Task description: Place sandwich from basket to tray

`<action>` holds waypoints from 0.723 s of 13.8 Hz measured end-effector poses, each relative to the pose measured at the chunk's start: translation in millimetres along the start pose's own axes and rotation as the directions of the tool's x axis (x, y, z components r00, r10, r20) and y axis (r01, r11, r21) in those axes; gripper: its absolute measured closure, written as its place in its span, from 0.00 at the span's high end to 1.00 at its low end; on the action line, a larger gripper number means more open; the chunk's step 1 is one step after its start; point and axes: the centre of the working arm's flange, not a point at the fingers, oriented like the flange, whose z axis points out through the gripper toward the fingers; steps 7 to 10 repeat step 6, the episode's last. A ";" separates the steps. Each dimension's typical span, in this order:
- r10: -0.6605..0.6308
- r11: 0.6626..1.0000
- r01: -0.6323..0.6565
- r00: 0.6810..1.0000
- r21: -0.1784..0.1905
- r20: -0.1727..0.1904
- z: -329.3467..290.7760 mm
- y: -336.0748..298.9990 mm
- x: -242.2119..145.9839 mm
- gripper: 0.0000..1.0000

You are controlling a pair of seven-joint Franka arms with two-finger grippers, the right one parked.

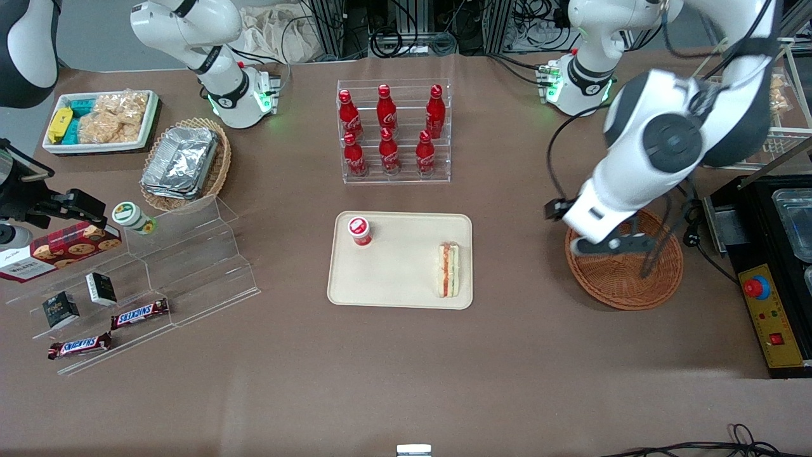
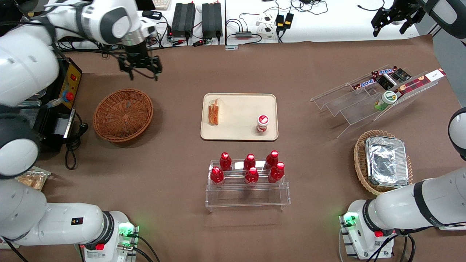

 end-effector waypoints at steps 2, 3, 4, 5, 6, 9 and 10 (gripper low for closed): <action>0.029 1.000 -0.029 1.000 0.010 -0.011 -10.9 -39.5 -21.5 1.00; 0.044 0.999 -0.044 0.999 0.013 -0.014 -16.1 -56.2 -28.2 1.00; 0.050 0.999 -0.049 0.999 0.012 -0.022 -21.9 -69.1 -30.4 1.00; 0.046 0.999 -0.046 0.998 0.008 -0.031 -27.8 -79.3 -29.6 1.00; 0.039 0.999 -0.039 0.999 0.005 -0.032 -33.6 -88.0 -27.1 1.00; 0.039 0.999 -0.039 0.999 0.005 -0.032 -33.6 -88.0 -27.1 1.00; 0.039 0.999 -0.039 0.999 0.005 -0.032 -33.6 -88.0 -27.1 1.00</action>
